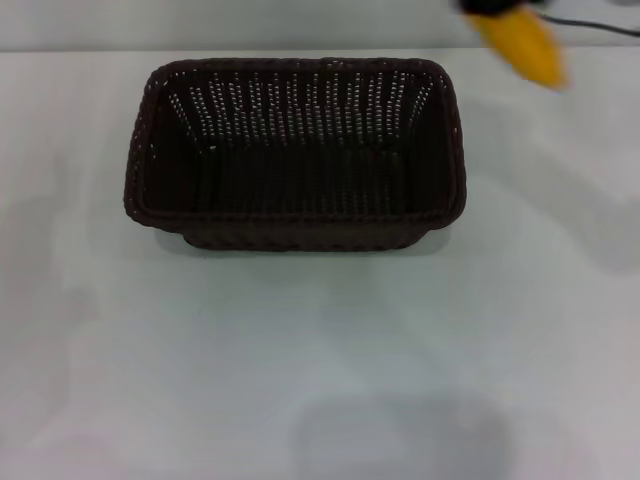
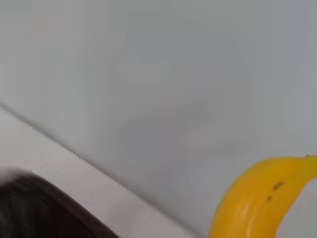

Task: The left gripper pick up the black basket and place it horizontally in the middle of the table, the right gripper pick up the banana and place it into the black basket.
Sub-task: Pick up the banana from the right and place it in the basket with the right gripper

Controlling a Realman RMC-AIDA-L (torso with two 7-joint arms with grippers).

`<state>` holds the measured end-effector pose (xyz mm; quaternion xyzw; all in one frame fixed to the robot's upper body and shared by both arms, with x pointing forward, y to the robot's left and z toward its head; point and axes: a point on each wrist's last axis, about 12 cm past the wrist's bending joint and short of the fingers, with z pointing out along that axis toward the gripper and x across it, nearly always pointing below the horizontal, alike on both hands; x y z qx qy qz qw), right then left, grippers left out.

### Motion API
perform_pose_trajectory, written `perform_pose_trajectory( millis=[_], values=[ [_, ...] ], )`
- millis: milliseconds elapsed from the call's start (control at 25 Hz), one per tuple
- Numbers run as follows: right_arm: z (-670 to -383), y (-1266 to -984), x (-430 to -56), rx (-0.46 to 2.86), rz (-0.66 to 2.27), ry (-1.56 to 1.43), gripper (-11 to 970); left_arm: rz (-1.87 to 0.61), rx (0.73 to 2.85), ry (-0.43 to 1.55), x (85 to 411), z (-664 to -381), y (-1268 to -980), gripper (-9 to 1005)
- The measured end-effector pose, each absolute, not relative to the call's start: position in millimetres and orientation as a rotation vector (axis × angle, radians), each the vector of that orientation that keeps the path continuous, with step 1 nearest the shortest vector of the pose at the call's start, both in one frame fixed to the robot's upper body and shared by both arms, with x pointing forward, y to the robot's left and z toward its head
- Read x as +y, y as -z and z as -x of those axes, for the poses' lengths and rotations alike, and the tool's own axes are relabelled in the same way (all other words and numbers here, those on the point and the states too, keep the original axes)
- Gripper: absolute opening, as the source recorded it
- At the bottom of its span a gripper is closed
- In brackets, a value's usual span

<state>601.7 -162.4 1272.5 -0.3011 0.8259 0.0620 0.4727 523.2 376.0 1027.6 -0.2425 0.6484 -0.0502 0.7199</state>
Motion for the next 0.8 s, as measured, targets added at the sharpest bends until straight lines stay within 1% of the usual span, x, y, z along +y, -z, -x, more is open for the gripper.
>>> perform_pose_trajectory(
  millis=[40, 120, 280, 320, 360, 520, 600, 720, 800],
  values=[
    [-605.3, -1271.6, -153.0, 1.960, 0.801, -0.203, 507, 0.536, 1.435, 0.113, 375.3, -523.2, -1027.2, 876],
    [-614.1, -1259.8, -134.6, 1.883, 0.930, -0.296, 509, 0.534, 1.439, 0.116, 374.1, -523.2, -1026.6, 876],
    [-628.6, -1230.9, -114.2, 1.899, 1.081, -0.390, 514, 0.537, 1.442, 0.120, 372.9, -522.8, -1025.7, 876],
    [-631.2, -1219.3, -105.8, 1.911, 1.154, -0.409, 515, 0.537, 1.442, 0.120, 372.9, -522.8, -1025.6, 876],
    [-631.2, -1219.3, -105.8, 1.911, 1.154, -0.409, 516, 0.538, 1.442, 0.120, 372.9, -522.8, -1025.6, 876],
    [-622.5, -1205.8, -88.7, 1.868, 1.312, -0.407, 521, 0.538, 1.442, 0.122, 372.7, -522.9, -1025.5, 876],
    [-617.8, -1205.0, -84.4, 1.841, 1.355, -0.401, 523, 0.539, 1.443, 0.121, 372.9, -522.6, -1025.4, 876],
    [-614.7, -1205.9, -88.0, 1.834, 1.345, -0.409, 527, 0.542, 1.447, 0.119, 373.7, -522.3, -1024.8, 876],
    [-614.1, -1210.2, -96.8, 1.826, 1.296, -0.422, 625, 0.549, 1.471, 0.114, 374.9, -523.3, -1022.7, 876]
  ],
)
